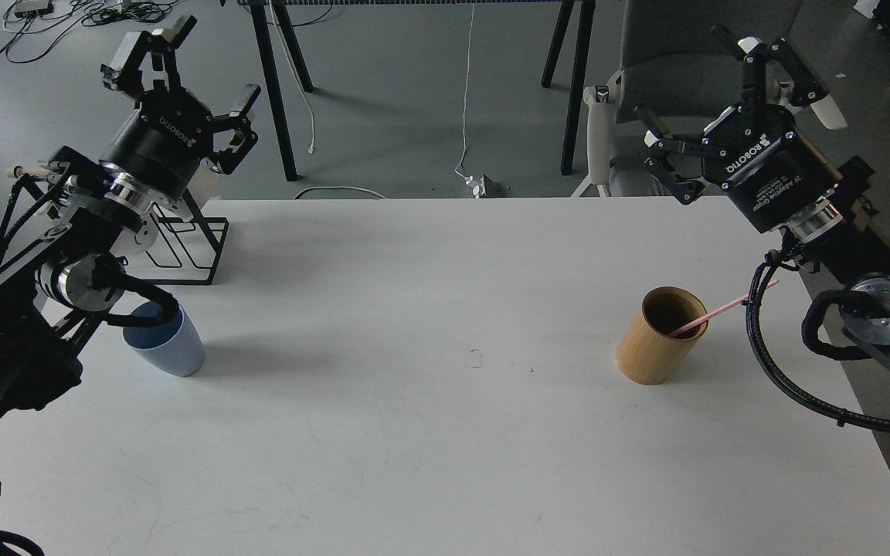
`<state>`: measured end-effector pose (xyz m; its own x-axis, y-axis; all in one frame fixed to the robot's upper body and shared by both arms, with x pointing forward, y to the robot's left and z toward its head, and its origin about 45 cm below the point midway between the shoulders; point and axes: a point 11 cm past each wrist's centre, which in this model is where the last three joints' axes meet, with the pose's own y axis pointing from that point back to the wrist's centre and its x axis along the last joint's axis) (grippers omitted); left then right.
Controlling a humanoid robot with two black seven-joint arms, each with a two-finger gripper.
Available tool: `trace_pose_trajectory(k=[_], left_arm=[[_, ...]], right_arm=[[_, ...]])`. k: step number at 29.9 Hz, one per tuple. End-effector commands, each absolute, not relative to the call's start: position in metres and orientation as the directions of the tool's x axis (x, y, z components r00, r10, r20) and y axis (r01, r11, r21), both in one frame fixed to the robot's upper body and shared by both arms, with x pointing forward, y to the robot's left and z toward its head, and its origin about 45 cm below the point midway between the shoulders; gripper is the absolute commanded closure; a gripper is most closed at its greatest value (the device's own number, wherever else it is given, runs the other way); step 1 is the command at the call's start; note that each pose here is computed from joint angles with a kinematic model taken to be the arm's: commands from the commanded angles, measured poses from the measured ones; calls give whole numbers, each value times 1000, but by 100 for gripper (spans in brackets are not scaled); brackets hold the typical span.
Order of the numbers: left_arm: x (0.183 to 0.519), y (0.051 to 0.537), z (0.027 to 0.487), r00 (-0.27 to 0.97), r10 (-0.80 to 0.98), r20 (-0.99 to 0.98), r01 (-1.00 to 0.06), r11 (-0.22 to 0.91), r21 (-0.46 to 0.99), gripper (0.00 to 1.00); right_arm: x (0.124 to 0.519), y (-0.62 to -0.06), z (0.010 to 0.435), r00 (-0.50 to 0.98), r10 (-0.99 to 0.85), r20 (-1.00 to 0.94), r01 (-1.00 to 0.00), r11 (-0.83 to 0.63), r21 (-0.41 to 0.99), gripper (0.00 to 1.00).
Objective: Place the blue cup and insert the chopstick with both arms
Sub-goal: 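Move the left gripper down beside the light blue cup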
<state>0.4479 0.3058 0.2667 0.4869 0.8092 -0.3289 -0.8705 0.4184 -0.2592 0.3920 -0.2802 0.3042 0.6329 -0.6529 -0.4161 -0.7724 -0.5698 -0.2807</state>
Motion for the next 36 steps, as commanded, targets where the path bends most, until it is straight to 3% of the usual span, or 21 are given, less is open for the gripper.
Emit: trace_pose_trajectory(k=[1, 8, 12, 16, 20, 24, 27, 31, 36], left_arm=[[446, 303, 268, 498, 803, -328, -864, 428, -264, 0], [446, 292, 271, 520, 786, -335, -851, 445, -278, 0], [446, 257, 259, 549, 739, -391, -836, 468, -287, 0], [444, 256, 287, 592, 716, -370, -802, 483, -351, 0], [422, 267, 324, 675, 701, -232, -729, 584, -357, 0], [391, 300, 334, 718, 694, 58, -678, 716, -166, 0], [372, 337, 348, 704, 640, 309, -675, 737, 11, 0], [348, 405, 356, 655, 476, 587, -720, 629, 293, 0], [328, 452, 330, 692, 224, 687, -695, 463, 550, 0]], right_arm=[[392, -280, 303, 632, -653, -417, -773, -570, -279, 4], [392, -281, 304, 631, -655, -416, -774, -568, -279, 4], [392, -281, 305, 633, -653, -416, -773, -567, -284, 4], [392, -280, 303, 635, -649, -418, -770, -571, -283, 3], [392, -282, 302, 632, -654, -416, -773, -571, -278, 3], [392, -284, 302, 632, -656, -412, -773, -570, -278, 3], [392, -285, 300, 628, -660, -412, -776, -569, -272, 3], [391, -282, 296, 628, -656, -418, -775, -573, -266, 3], [393, -288, 289, 609, -673, -420, -791, -559, -249, 3]])
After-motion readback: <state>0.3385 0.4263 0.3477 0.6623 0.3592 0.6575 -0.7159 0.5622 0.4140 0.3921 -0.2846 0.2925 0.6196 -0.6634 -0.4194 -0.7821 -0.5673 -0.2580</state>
